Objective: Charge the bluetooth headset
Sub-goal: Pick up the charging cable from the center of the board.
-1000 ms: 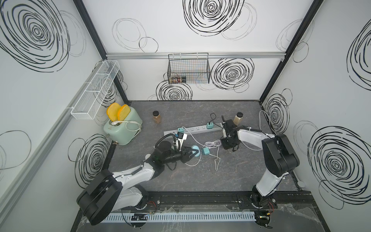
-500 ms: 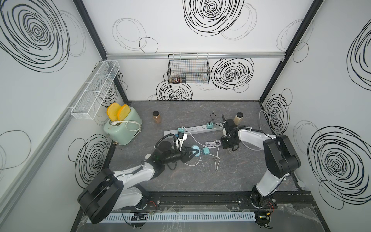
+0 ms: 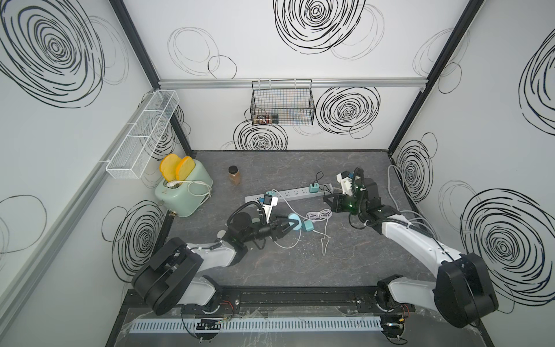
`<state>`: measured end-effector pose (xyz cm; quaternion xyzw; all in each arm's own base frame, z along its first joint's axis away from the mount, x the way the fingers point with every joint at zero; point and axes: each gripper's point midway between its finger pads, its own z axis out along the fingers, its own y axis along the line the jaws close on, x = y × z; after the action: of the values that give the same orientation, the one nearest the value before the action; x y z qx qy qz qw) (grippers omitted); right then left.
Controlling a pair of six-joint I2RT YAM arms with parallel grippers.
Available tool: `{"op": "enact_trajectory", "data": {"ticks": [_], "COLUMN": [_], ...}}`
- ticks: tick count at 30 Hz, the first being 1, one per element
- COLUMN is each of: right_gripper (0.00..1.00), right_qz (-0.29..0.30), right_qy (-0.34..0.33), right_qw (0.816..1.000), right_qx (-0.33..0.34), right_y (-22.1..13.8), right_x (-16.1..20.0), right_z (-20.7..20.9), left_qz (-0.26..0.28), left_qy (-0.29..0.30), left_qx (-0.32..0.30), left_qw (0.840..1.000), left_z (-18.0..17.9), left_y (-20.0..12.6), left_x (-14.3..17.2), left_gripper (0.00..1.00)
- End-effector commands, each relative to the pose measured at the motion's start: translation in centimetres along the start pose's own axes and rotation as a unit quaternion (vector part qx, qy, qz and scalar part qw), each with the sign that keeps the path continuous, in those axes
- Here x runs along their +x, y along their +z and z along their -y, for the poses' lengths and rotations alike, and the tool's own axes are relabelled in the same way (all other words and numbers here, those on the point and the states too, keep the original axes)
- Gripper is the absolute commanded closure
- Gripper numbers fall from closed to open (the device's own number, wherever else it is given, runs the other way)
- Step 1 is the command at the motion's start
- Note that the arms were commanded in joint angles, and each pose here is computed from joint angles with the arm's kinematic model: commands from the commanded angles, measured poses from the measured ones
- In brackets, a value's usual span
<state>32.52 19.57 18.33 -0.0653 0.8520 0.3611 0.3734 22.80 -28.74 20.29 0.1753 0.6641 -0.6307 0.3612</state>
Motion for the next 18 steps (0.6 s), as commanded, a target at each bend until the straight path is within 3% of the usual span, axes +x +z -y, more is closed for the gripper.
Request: {"op": "enact_trajectory", "data": {"ticks": [1,9,18], "right_gripper": [0.99,1.0,0.99], "right_qz": [0.089,0.196,0.27], "right_qy": [-0.017,-0.054,-0.088], "right_qw": [0.989,0.959,0.927], "right_qx": [-0.119,-0.196,-0.245], "right_y": [-2.3,-7.0,-11.4], "right_x": [-3.7,-5.3,-5.6], "right_z": [-6.4,-11.2,-14.6], "left_qz": [0.044,0.046,0.062], "left_qy": [0.052,0.1,0.16], "left_qx": [0.098,0.133,0.169], "left_qw": [0.993,0.985,0.971], "left_z": [4.6,6.1,8.6], "left_y": [-0.1,1.3,1.1], "left_x": [-3.3,-5.1,-6.7], "left_gripper": [0.74,0.74,0.75]}}
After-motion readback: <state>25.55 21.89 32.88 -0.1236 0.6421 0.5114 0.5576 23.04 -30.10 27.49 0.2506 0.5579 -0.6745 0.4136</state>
